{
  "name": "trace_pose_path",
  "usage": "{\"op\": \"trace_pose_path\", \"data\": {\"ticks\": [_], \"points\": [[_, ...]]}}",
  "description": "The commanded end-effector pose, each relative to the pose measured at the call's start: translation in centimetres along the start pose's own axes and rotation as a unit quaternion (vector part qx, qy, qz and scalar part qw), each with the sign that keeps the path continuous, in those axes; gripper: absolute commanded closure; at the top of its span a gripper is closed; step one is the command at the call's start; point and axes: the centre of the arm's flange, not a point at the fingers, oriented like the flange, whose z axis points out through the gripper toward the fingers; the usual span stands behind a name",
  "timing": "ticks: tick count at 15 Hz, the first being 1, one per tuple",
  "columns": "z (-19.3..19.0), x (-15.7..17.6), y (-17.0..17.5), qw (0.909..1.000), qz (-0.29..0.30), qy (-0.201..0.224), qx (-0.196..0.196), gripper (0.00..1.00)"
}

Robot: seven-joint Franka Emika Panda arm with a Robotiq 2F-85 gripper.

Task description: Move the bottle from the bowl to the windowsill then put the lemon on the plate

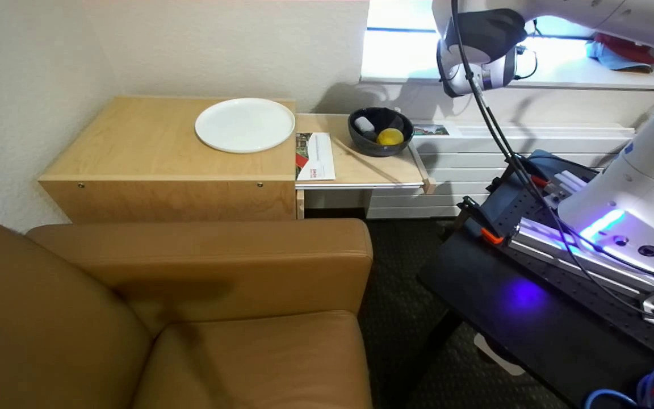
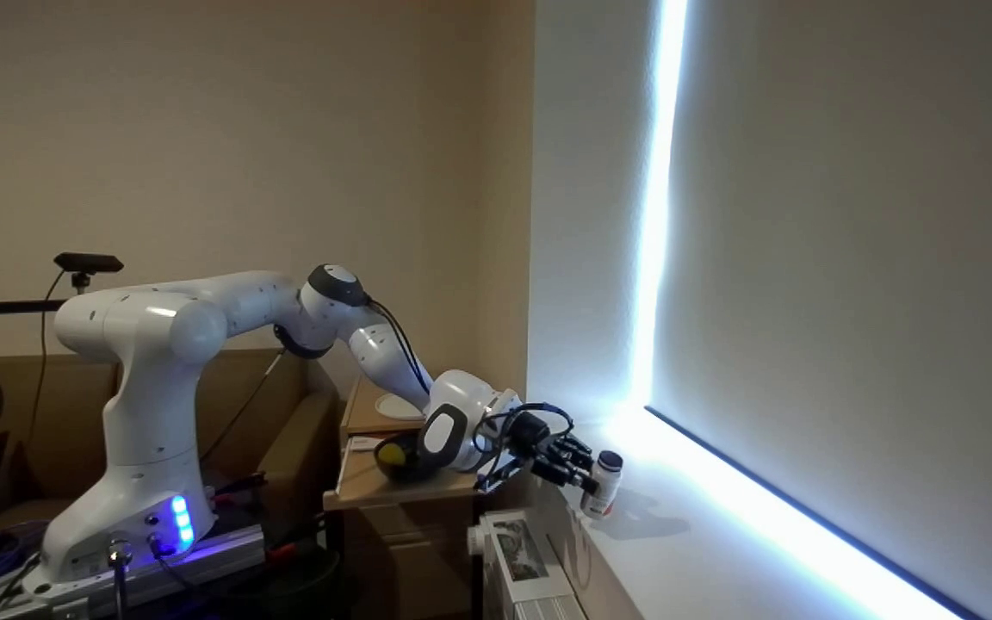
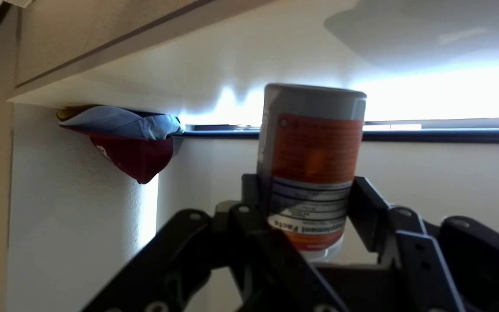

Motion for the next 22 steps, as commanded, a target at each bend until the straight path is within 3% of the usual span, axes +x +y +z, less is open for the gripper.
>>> {"op": "trace_pose_path", "data": {"ticks": [1,2,3,5,6,9,12,16,22], "points": [[-0.5,-0.5,-2.4,0.9997,-0.007,0.025,0.001,0.71],[-0.5,0.8,-0.4,0.9999,0.002,0.009,0.004,0.71],[-0.7,1.0,-0.7,0.9999,0.002,0.01,0.006,0.46],[-0.8,0.8,-0.7,0.9999,0.002,0.009,0.006,0.46],[-0.8,0.9,-0.2,0.9998,0.007,0.012,0.011,0.71],[1.7,-0.5,-3.4,0.9969,-0.043,-0.056,0.033,0.71],[3.3,-1.2,-5.5,0.9944,-0.061,-0.078,0.037,0.71],[4.2,-1.3,-5.8,0.9978,-0.042,-0.048,0.02,0.71],[4.1,-3.0,-1.9,0.9988,-0.022,0.034,-0.027,0.71]]}}
